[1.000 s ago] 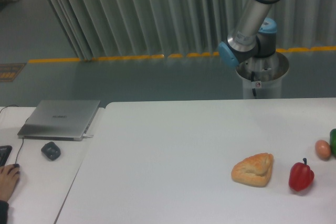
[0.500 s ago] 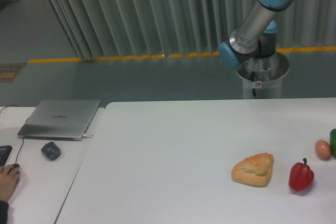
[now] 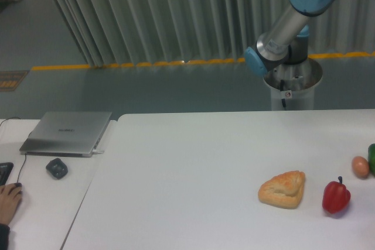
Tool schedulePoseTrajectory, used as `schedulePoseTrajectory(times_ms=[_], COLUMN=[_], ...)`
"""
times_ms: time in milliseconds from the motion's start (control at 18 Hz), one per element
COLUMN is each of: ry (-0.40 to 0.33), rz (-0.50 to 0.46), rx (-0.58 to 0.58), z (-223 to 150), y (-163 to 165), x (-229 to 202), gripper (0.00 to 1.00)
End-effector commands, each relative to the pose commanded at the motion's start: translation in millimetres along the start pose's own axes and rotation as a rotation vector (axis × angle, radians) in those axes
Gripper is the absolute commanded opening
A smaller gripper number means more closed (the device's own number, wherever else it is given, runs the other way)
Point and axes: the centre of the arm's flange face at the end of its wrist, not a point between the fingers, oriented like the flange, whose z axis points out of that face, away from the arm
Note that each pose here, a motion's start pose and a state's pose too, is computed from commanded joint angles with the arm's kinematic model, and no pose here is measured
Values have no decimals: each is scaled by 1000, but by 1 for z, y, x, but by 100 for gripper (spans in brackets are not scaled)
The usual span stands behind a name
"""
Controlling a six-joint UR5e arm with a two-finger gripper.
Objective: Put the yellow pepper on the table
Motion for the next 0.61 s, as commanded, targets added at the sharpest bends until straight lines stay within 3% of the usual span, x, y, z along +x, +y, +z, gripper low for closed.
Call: schedulePoseTrajectory(times_ms=[111, 333, 611], ry=[6, 4, 14], rz=[-6, -10, -54], rx=[2, 0, -1], z=[4, 4, -22], y=[3, 5, 7], x=[5, 4, 3], gripper=[72, 51, 51])
